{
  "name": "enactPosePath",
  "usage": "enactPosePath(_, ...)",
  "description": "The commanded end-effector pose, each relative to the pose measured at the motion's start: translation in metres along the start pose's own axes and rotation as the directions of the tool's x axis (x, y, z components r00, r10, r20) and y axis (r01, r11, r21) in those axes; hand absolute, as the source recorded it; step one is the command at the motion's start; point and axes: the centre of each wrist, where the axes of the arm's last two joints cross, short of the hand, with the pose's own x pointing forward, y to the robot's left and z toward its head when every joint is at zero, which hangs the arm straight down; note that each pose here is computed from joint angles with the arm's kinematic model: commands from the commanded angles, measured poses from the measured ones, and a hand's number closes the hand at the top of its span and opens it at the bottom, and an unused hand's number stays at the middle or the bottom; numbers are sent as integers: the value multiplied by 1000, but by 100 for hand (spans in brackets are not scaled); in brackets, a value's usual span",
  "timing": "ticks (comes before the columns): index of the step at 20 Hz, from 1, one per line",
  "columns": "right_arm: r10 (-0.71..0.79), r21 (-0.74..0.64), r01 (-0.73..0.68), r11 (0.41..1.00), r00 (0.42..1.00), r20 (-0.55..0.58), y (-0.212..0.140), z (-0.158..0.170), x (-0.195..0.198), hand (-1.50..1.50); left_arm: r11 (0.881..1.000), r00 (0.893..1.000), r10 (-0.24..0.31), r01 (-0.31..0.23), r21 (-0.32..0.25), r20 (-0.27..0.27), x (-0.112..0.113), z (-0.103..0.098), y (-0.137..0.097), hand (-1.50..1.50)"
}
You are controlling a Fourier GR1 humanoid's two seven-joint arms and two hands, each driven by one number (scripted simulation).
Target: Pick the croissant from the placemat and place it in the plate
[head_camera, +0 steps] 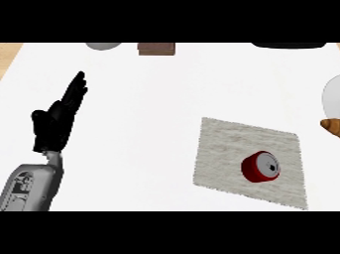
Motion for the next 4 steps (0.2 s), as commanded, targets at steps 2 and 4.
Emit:
enactPosePath(2, -120, 84, 112, 990, 988, 96, -5, 8, -3, -150, 1000, 1000, -4, 4, -7, 23, 1, 1, -1, 0)
enactPosePath(4, -105, 82, 99, 992, 992, 64, -14, 13, 1, -150, 1000, 1000, -5, 5, -7, 0, -3, 1, 5, 0)
